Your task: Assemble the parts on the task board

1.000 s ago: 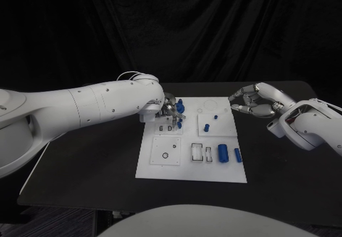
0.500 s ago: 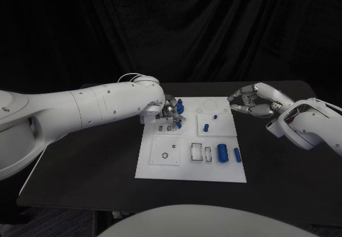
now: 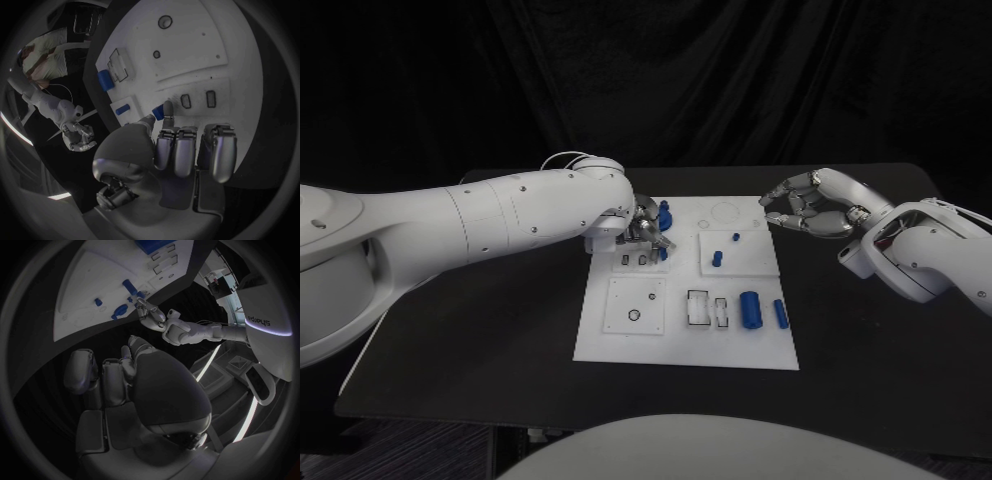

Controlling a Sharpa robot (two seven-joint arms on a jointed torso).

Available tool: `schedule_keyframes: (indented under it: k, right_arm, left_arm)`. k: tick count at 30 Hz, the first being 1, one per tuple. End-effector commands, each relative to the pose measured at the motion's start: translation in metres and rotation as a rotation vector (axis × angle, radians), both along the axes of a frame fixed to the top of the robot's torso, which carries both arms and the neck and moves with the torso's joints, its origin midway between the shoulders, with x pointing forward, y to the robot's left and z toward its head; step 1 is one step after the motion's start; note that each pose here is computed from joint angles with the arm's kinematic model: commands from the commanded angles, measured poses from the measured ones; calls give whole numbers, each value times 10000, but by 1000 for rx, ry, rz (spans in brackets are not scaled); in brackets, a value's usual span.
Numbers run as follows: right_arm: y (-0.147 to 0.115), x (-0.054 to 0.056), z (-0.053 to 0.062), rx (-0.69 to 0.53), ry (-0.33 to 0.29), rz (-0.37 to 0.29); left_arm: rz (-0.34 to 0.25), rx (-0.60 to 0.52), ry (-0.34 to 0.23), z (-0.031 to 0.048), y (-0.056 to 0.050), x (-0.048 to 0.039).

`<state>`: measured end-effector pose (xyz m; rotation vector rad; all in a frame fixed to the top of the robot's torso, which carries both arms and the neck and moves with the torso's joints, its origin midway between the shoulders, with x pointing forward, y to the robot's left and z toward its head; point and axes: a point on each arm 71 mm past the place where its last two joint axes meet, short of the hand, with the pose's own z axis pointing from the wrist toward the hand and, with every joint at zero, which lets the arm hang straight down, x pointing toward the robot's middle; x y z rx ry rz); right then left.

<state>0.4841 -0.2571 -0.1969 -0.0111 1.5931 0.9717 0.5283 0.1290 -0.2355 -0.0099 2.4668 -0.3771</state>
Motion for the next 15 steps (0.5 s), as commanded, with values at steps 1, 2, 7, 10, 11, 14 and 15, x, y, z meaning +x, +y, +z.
schedule_keyframes:
  k: [1, 2, 7, 10, 11, 14, 15]
  right_arm:
    - [-5, 3, -25, -7, 21, -9]
    - [-4, 4, -26, -7, 22, -8]
    - [-1, 7, -30, -9, 26, -7]
    - [-4, 10, -33, -11, 30, -8]
    - [-6, 10, -34, -11, 31, -8]
    - [-10, 11, -37, -13, 34, -8]
    - [-11, 12, -38, -13, 35, -9]
  left_arm:
    - [-21, -8, 14, -10, -30, -18]
    - [-22, -8, 15, -11, -30, -19]
    - [-23, -8, 16, -14, -28, -22]
    - [-19, -8, 14, -14, -23, -19]
    - [-19, -7, 13, -14, -21, -18]
    - [-15, -7, 12, -14, -11, -16]
    - [-13, -7, 11, -14, -4, -15]
